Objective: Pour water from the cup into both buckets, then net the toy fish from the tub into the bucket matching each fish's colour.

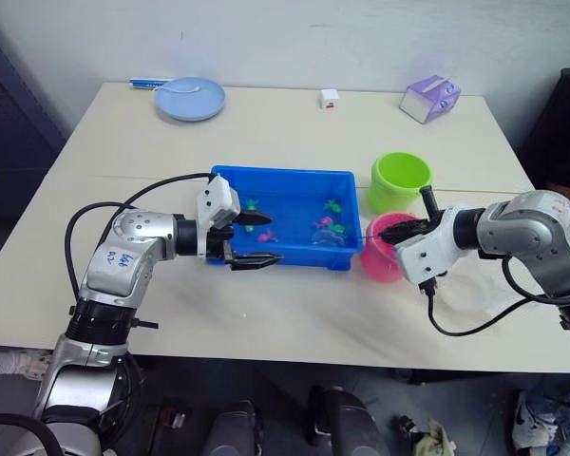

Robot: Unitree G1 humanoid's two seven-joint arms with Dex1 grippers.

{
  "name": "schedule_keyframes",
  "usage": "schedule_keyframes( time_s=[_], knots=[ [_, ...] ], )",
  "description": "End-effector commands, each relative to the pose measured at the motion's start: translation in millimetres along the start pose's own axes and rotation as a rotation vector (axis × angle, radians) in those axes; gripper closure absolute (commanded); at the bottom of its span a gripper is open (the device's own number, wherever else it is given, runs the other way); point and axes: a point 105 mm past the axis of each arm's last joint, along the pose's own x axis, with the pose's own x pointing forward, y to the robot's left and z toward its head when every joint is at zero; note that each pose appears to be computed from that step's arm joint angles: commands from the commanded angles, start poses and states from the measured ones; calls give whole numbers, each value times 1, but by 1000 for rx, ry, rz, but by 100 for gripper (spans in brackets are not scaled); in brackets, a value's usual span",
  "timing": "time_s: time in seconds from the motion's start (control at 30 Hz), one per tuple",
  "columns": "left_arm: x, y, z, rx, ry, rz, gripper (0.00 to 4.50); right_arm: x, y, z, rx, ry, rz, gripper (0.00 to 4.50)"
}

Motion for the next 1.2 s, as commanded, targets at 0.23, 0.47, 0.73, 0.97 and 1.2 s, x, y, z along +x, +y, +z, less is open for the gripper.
schedule_keyframes(
  time_s=[0.23, 0.47, 0.73, 0.97, 1.2],
  knots=[
    [-5, 4, 7, 43, -7, 7, 0, -4, 5, 2, 524, -95, -124, 372],
    [-25, 19, -7, 24, 41, 72, 0, 2, 15, -8, 889, -161, -166, 372],
    [-36, 22, -7, 28, 57, 105, 0, 9, -4, -4, 733, -127, -212, 372],
    [-40, 17, -8, 31, 64, 116, 0, 19, -21, -1, 275, -33, -194, 372],
    [-45, 18, -9, 35, 75, 136, 0, 28, -6, 15, 334, -150, -118, 372]
  ],
)
